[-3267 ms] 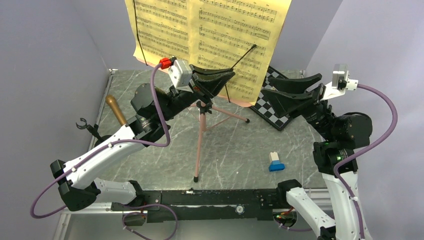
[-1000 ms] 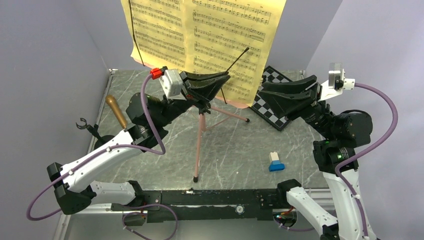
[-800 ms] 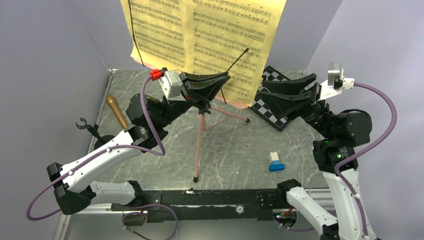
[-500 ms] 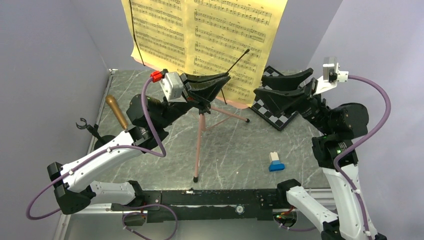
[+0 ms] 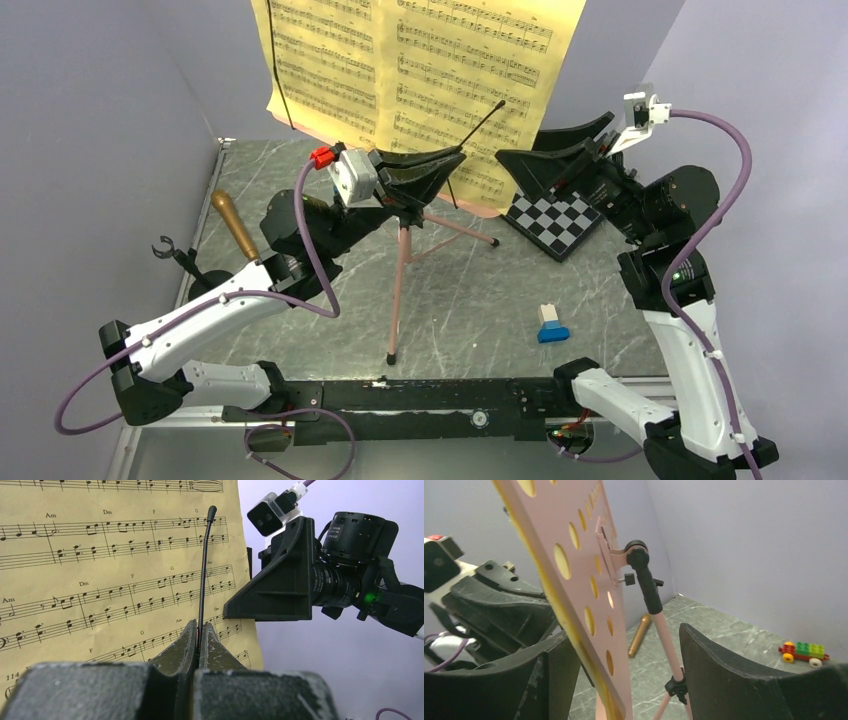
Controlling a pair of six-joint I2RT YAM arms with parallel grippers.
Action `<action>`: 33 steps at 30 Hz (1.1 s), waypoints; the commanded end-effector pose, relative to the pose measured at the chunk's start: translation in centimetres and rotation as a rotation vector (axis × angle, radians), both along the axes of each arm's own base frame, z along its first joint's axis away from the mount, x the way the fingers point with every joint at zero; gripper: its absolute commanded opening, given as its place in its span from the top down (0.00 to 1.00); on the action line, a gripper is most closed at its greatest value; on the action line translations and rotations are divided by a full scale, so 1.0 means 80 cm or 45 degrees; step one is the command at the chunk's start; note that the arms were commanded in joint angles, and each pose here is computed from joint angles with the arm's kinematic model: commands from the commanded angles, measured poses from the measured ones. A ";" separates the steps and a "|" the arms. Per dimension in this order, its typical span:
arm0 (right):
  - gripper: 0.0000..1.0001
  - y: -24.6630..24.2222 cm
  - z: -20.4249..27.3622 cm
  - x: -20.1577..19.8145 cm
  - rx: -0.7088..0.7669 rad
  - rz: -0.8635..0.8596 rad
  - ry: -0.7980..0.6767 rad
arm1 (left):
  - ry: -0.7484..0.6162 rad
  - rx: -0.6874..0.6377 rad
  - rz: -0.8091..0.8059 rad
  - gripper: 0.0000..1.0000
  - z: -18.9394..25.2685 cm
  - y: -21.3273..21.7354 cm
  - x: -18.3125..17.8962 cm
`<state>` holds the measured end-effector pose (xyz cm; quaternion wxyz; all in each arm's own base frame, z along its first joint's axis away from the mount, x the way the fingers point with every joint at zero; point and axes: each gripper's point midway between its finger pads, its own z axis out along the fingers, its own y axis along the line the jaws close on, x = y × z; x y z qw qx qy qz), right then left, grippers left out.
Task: Pack up the instrument practice props
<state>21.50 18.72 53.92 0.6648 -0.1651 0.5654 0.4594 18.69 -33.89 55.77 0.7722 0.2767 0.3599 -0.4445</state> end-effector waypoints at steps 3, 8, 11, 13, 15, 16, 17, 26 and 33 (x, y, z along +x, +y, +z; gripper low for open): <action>0.27 -0.031 0.002 0.006 -0.006 -0.216 0.008 | -0.070 -0.039 0.026 1.00 0.023 0.007 -0.008; 0.27 -0.045 0.002 -0.001 -0.009 -0.286 -0.011 | -0.058 -0.035 0.068 1.00 0.020 0.009 -0.001; 0.28 -0.050 0.002 -0.004 -0.012 -0.306 -0.014 | -0.055 -0.034 0.085 1.00 0.019 0.011 0.002; 0.28 -0.052 0.002 -0.007 -0.010 -0.311 -0.017 | -0.054 -0.029 0.093 1.00 0.018 0.011 0.003; 0.28 -0.055 0.003 -0.010 -0.012 -0.324 -0.015 | -0.053 -0.025 0.101 1.00 0.017 0.011 0.004; 0.28 -0.057 0.002 -0.011 -0.015 -0.335 -0.015 | -0.053 -0.022 0.105 1.00 0.016 0.011 0.005; 0.30 -0.060 0.003 -0.013 -0.015 -0.344 -0.019 | -0.052 -0.022 0.106 1.00 0.015 0.011 0.005; 0.25 -0.039 0.023 -0.029 0.001 -0.193 -0.095 | -0.052 -0.004 0.094 1.00 0.012 0.005 0.006; 0.38 -0.023 0.042 -0.024 0.027 -0.106 -0.115 | -0.047 0.005 0.092 1.00 0.008 0.005 0.005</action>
